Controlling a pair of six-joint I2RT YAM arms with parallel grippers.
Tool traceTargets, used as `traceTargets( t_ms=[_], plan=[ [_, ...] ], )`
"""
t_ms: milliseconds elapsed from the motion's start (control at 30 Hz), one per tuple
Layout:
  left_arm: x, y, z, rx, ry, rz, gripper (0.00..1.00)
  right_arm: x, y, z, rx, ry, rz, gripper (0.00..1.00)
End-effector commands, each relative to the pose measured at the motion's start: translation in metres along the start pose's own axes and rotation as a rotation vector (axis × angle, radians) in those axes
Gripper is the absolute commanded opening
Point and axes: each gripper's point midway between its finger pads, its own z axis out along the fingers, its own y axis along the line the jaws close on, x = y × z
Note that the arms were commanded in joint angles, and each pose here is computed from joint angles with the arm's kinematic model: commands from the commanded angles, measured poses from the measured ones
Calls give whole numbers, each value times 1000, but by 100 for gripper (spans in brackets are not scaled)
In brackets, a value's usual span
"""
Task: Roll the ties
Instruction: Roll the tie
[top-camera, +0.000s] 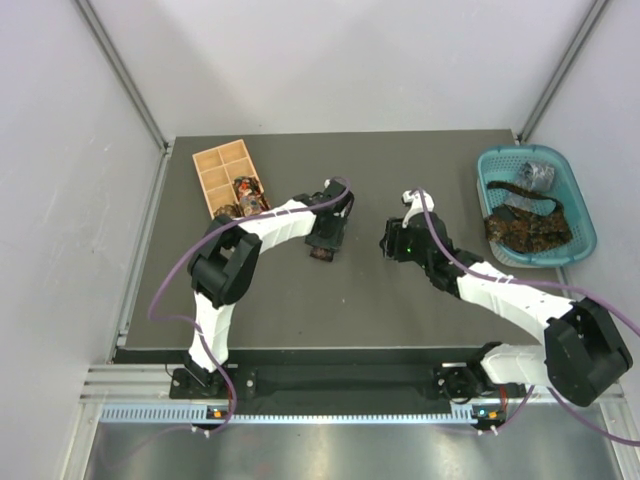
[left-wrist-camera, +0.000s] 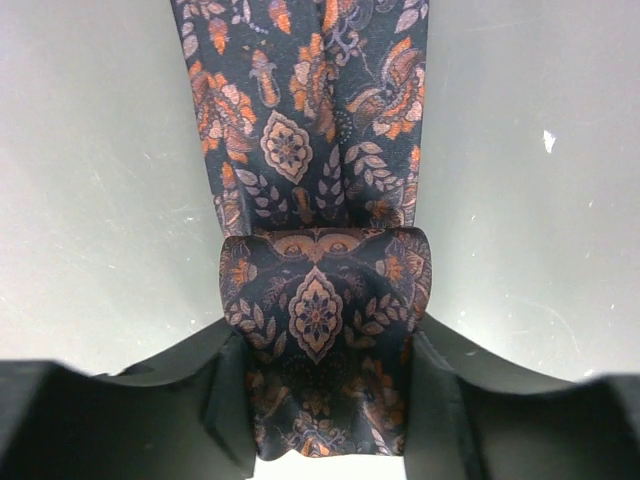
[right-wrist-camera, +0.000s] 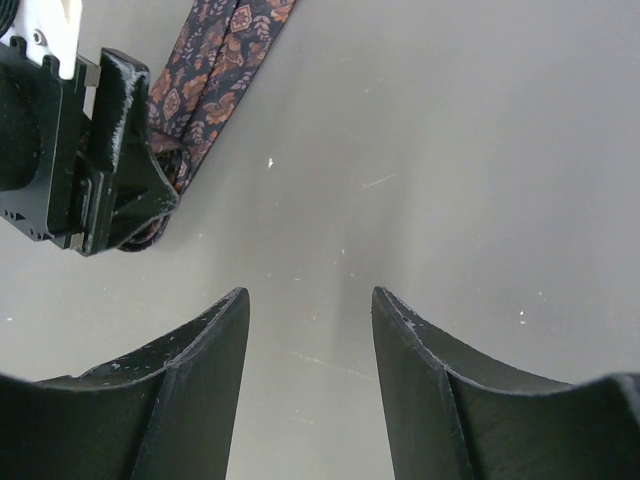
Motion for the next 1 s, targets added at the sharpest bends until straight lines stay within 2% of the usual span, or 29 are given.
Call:
traceTargets(
  t_ms=[0,100,300,500,633,800,967],
  plan=[
    [30,24,20,-107,68,2,49,-21,1,-3,-24,-77,34,52],
    [36,23,26,-90,94,57,46,-20,-1,-3,-24,-79,31,52],
    [63,-2,39,82,178,190,45,-18,-16,-3,6,-92,51,52],
    [86,-33,43,189,197,325,45,-15,-45,-3,85,-97,115,52],
    [92,-54,43,214,183,425,45,-13,-69,-6,156,-96,152,51],
    [87,-88,43,268,144,552,45,-20,-91,-21,213,-168,181,51],
    [77,-95,48,225,144,599,46,-26,-98,-33,231,-215,177,51]
  ],
)
